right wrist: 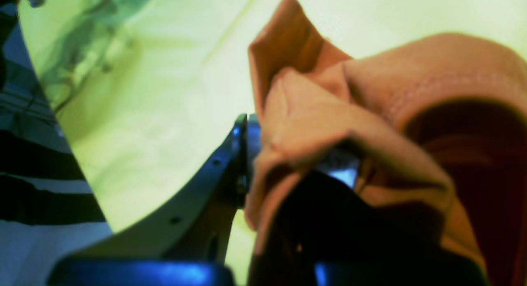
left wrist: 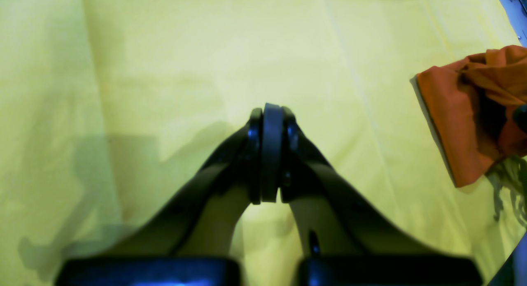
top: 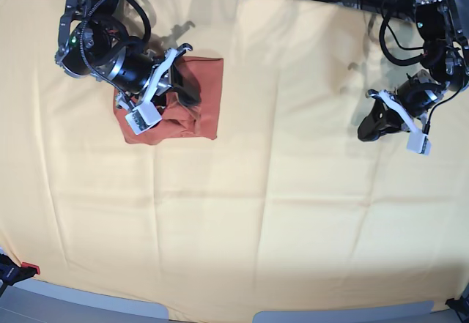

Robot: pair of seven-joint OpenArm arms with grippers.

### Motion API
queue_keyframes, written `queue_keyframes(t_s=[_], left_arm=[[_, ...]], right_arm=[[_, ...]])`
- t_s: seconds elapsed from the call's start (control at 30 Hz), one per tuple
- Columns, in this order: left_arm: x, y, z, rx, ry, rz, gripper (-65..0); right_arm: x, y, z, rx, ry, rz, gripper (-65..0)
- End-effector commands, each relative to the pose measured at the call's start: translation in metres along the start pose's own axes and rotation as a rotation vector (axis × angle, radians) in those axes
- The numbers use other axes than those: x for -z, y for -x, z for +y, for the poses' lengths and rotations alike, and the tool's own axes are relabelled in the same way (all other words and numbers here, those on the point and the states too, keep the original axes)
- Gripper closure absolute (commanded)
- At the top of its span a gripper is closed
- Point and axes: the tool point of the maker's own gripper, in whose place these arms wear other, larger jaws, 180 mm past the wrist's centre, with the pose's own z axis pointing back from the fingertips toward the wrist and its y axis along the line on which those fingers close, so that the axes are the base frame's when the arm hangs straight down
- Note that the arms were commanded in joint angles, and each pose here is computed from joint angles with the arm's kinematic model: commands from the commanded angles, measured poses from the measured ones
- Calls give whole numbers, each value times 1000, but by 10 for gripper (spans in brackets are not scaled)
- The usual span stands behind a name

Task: Fold the T-shirt properly
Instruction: 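Lift the shirt end with the right gripper and fold it over the bundle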

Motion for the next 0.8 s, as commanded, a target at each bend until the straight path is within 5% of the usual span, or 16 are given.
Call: queue_keyframes(t_s=[0.0, 0.1, 0.17, 0.37, 0.67, 0.77], left_arm=[[-4, -17, -1, 26, 8, -46, 0], [-4, -17, -1, 27, 8, -46, 0], [-4, -17, -1, 27, 8, -46, 0], [-4, -17, -1, 27, 8, -46, 0], [-4, -13, -1, 26, 7, -27, 0], [-4, -14, -1, 27, 8, -29, 0]], right_arm=[[1, -13, 8, -38, -26, -45, -17], [10, -6, 8, -109, -1, 24, -322], [14, -9, 7, -134, 18, 31, -460], [15, -31, 13, -173, -26, -43, -472], [8, -5, -27, -120, 161, 115, -471], [11, -9, 3, -125, -1, 82, -471]])
